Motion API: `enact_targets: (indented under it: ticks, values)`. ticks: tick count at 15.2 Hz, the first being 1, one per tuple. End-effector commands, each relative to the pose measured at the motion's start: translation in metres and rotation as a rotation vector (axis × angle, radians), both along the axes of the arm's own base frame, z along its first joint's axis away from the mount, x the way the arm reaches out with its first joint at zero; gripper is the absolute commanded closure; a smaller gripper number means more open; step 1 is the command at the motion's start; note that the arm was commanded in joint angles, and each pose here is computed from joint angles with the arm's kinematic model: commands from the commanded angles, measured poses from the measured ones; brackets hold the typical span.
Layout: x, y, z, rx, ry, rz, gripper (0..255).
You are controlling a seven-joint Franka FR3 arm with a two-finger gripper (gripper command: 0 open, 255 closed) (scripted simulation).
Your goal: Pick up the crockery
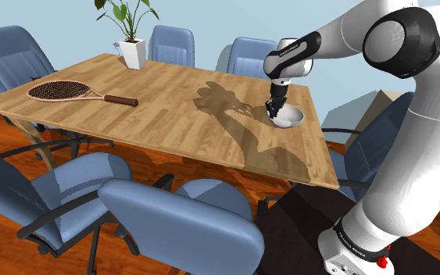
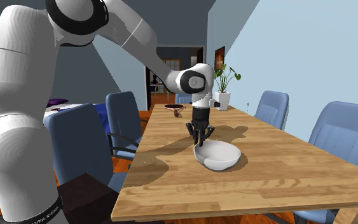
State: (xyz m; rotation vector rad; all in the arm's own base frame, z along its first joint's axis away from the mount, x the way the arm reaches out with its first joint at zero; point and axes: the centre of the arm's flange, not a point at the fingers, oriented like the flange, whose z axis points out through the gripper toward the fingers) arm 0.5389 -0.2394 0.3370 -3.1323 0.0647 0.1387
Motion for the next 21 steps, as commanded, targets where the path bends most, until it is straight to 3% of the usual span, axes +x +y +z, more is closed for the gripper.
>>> enact_targets:
  ticks: [1, 6, 21]
  values:
    - [0.000, 0.000, 0.000, 0.000, 0.000, 0.000, 255]
    - [0.000, 0.000, 0.000, 0.000, 0.000, 0.000, 255]
    - [0.000, 0.000, 0.079, 0.000, 0.000, 0.000, 255]
